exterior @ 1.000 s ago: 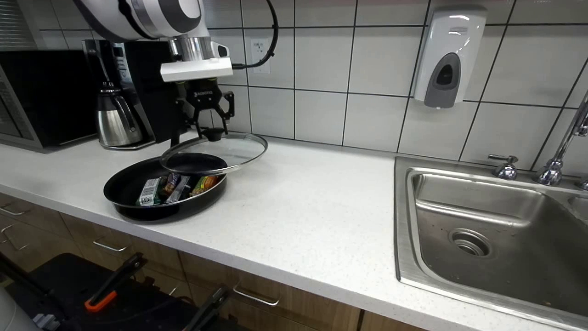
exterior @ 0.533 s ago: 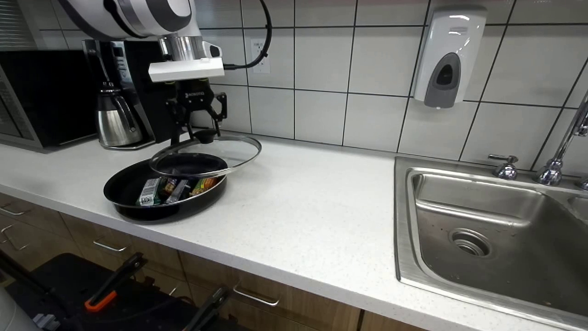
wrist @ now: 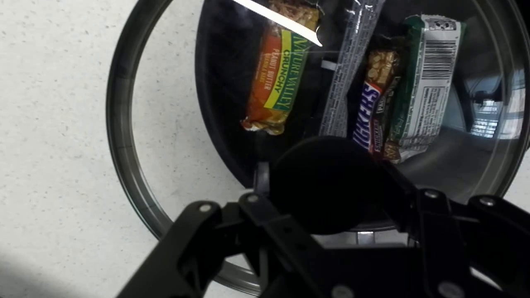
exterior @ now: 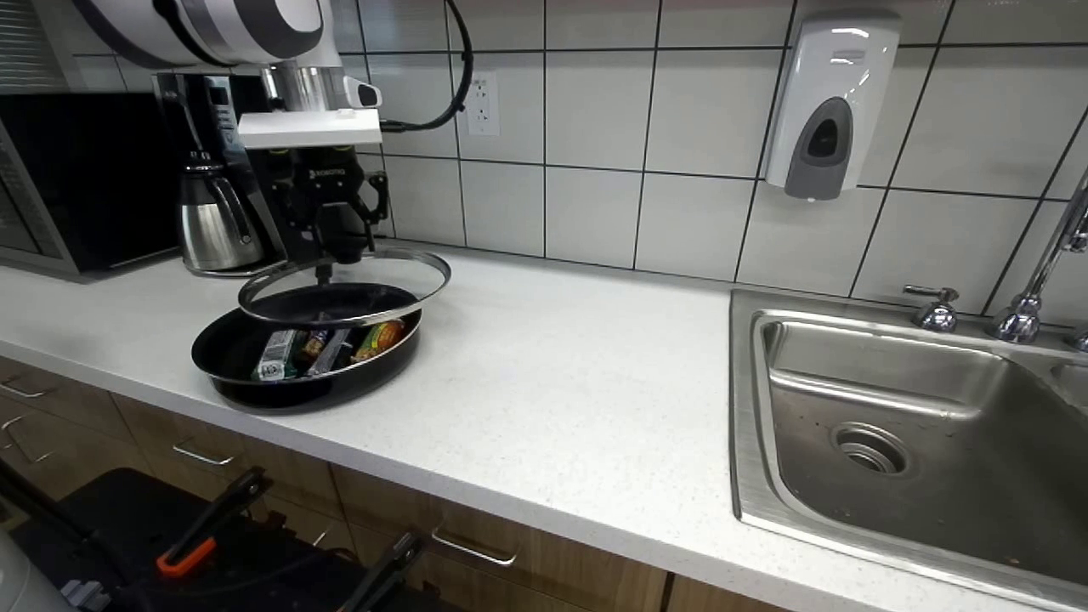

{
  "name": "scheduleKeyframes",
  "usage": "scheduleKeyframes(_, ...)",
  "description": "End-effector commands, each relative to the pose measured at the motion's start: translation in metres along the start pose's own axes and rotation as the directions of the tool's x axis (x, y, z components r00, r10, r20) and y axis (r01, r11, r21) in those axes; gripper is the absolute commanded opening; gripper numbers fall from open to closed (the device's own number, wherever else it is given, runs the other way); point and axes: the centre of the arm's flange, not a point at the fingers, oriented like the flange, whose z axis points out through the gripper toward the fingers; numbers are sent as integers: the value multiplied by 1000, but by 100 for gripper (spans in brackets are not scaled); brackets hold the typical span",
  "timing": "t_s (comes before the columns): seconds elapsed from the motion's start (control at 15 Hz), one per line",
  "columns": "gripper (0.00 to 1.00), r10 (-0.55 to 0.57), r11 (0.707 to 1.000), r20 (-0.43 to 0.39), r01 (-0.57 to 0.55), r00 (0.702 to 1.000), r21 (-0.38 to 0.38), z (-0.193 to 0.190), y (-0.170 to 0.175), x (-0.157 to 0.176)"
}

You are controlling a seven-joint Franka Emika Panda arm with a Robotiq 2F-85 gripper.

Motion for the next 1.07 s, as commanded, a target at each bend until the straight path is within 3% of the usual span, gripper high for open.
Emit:
scheduleKeyframes(0.0, 39, -5, 1000, 2, 5, 1000, 11, -12, -20, 9)
scheduleKeyframes(0.47, 39, -4, 1000, 40, 3, 999, 24, 2, -35, 4)
scheduleKeyframes(1.0, 39, 34, 998, 28, -35, 999, 48, 8, -36, -5)
